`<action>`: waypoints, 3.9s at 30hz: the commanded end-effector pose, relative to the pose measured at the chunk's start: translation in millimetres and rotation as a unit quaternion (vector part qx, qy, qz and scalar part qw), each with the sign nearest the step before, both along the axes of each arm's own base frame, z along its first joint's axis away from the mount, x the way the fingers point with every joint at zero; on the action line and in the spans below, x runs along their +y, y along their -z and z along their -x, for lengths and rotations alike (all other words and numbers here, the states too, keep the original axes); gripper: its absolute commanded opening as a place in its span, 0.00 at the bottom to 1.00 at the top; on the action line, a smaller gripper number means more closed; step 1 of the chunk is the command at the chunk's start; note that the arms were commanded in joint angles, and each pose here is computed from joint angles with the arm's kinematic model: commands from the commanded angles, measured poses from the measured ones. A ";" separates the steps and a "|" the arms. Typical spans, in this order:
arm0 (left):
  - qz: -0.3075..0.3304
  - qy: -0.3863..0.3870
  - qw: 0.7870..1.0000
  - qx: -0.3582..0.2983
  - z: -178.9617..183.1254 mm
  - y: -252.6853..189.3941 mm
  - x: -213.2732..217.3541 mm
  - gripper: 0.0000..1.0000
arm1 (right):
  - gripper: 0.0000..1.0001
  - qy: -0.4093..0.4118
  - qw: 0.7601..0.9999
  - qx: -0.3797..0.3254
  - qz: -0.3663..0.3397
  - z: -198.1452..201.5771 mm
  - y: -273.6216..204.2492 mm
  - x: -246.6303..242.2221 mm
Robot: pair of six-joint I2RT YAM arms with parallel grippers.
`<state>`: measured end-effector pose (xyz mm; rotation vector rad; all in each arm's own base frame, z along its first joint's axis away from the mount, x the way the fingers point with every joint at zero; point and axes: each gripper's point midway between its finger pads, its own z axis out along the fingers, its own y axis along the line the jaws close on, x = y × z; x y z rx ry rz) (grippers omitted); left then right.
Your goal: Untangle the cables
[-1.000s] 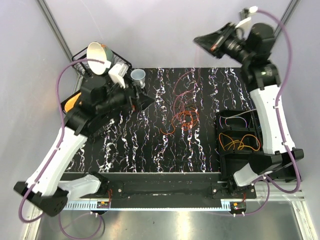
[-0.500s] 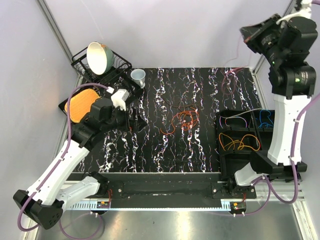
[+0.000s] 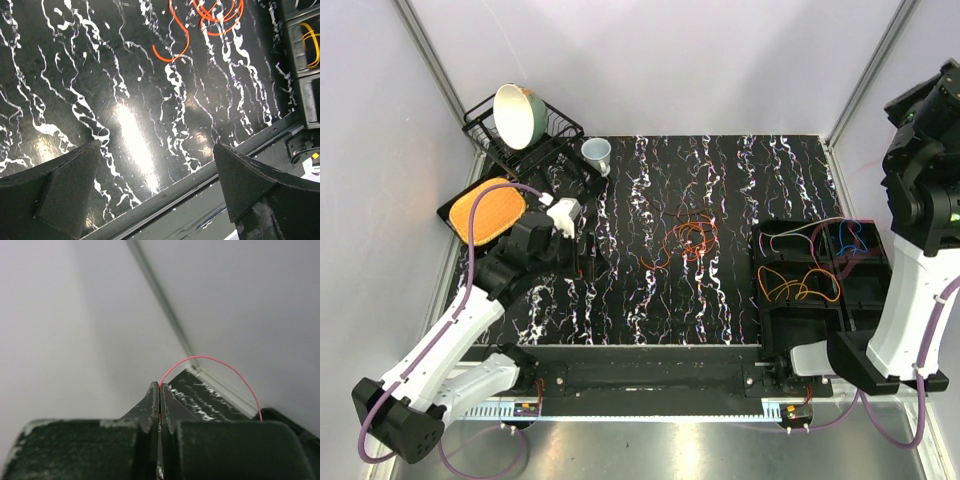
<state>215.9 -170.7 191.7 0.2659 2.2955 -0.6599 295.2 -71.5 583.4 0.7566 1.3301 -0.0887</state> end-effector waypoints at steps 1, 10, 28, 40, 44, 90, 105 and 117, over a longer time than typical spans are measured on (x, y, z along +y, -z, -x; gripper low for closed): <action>0.006 -0.003 0.999 -0.041 -6.5 -14.2 1.8 0.99 | 0.00 0.118 0.992 0.024 0.033 35.7 0.2 -37.6; -0.009 -0.007 0.999 -0.032 -3.5 -5.6 4.1 0.99 | 0.00 0.194 0.976 0.061 0.070 61.8 14.1 -59.5; -0.038 -0.005 0.999 -0.024 -2.0 6.0 -0.8 0.99 | 0.00 0.302 0.943 0.118 0.079 75.7 45.1 -127.6; -0.044 -0.002 0.999 -0.024 0.3 7.3 -3.3 0.99 | 0.00 0.271 0.948 0.162 0.044 52.2 95.2 -151.6; -0.048 -0.004 0.999 -0.025 0.5 8.3 -2.9 0.99 | 0.00 0.265 0.951 0.153 0.041 46.4 88.0 -154.4; -0.065 0.025 0.997 -0.019 7.9 15.8 -16.2 0.99 | 0.00 0.272 0.931 0.221 -0.104 34.9 242.2 -153.7; -0.064 0.024 0.997 -0.020 7.8 15.0 -15.8 0.99 | 0.39 0.276 0.930 0.213 -0.116 35.8 252.5 -152.9; -0.070 0.016 0.997 -0.024 4.9 15.0 -13.1 0.99 | 0.92 0.217 0.950 0.180 -0.137 20.3 239.9 -137.3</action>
